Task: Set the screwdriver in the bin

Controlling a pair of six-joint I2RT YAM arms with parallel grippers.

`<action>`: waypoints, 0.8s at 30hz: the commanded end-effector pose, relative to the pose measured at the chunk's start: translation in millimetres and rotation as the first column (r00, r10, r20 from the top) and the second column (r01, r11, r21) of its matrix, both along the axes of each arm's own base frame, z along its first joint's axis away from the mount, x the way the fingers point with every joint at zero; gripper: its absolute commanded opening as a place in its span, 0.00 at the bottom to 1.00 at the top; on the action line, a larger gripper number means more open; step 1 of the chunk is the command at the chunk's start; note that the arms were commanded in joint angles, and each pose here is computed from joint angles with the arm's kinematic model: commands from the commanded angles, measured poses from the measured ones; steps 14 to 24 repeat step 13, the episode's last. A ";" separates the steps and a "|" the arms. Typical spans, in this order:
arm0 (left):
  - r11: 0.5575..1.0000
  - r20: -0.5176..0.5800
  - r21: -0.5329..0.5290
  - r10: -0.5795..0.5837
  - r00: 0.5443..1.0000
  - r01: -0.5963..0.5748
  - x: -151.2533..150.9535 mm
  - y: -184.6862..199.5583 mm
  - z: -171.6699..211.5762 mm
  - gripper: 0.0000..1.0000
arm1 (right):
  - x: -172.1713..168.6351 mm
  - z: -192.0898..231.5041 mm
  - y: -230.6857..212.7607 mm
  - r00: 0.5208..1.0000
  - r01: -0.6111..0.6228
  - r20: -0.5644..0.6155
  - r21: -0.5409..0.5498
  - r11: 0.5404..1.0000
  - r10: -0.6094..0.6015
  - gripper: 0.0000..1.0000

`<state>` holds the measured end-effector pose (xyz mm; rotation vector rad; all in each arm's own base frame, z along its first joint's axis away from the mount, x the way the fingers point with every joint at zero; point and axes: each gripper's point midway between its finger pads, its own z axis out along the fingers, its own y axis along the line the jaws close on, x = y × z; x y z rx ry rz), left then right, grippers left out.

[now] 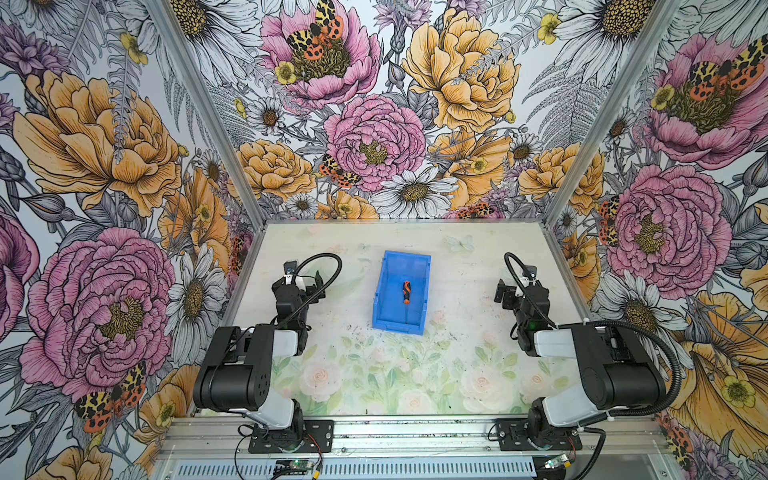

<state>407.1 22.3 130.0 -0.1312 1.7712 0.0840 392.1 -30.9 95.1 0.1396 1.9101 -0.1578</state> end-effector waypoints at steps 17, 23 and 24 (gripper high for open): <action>1.000 0.018 -0.010 -0.024 1.000 0.024 -1.3 -3.9 -1.0 0.99 | 9.0 16.7 1.1 0.998 -0.013 0.059 0.001 1.000 0.013 0.99; 1.000 0.018 -0.010 -0.024 1.000 0.024 -1.3 -3.9 -1.0 0.99 | 9.0 16.7 1.1 0.998 -0.013 0.059 0.001 1.000 0.013 0.99; 1.000 0.018 -0.010 -0.024 1.000 0.024 -1.3 -3.9 -1.0 0.99 | 9.0 16.7 1.1 0.998 -0.013 0.059 0.001 1.000 0.013 0.99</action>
